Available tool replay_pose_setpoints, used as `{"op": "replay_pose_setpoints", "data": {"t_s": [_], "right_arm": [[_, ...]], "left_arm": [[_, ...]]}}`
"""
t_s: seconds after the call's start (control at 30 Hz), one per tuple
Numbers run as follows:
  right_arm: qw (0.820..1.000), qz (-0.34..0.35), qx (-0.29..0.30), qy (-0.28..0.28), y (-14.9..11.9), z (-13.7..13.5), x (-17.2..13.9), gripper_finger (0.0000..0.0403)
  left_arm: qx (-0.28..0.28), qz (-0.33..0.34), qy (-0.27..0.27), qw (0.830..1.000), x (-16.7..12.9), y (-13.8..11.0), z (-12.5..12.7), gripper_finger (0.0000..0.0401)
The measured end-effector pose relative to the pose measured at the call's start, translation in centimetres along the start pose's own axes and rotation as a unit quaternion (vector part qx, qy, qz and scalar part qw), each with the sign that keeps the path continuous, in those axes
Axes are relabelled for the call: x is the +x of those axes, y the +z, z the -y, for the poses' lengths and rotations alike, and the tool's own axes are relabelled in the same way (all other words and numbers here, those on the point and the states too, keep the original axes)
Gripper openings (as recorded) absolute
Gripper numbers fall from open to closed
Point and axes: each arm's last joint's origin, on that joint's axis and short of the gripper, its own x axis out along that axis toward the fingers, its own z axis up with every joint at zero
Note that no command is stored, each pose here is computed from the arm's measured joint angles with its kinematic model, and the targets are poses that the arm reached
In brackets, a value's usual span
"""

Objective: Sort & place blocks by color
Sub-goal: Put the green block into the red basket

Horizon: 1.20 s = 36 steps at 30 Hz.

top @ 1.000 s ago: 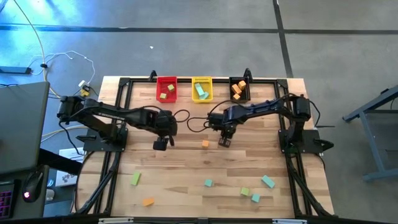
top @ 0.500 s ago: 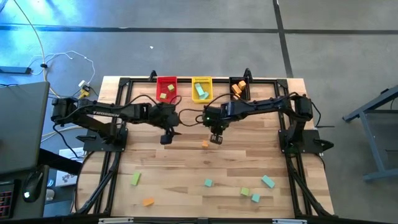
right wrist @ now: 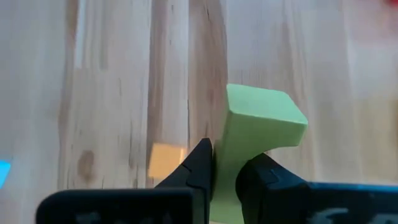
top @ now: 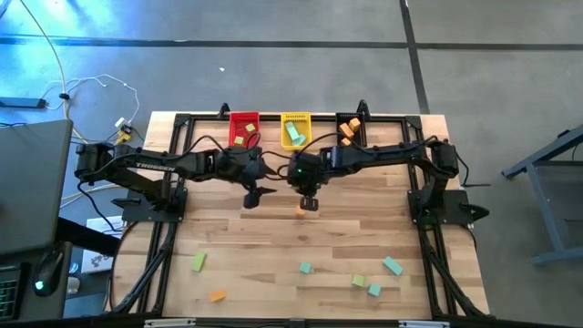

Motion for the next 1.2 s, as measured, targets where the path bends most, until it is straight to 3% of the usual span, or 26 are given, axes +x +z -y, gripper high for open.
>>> {"op": "replay_pose_setpoints", "data": {"t_s": [0.33, 0.8, 0.97, 1.2], "right_arm": [[0.998, 0.046, -0.031, -0.002, 1.7, -0.2, -1.1, 0.0029], [0.993, 0.103, -0.049, -0.005, 2.9, -0.3, -1.3, 0.0029], [0.993, 0.109, -0.048, -0.003, 3.0, -0.3, -1.3, 0.0029], [0.993, 0.105, -0.045, -0.001, 2.9, -0.3, -1.3, 0.0032]], "left_arm": [[-0.030, 0.038, 0.004, 0.999, 0.0, 0.7, 0.0, 0.0255], [-0.027, 0.056, -0.017, 0.998, -0.1, 1.1, 0.1, 0.0252], [-0.025, 0.055, -0.017, 0.998, -0.1, 1.1, 0.1, 0.0219], [-0.014, 0.055, -0.015, 0.998, 0.0, 1.0, 0.0, 0.0134]]}}
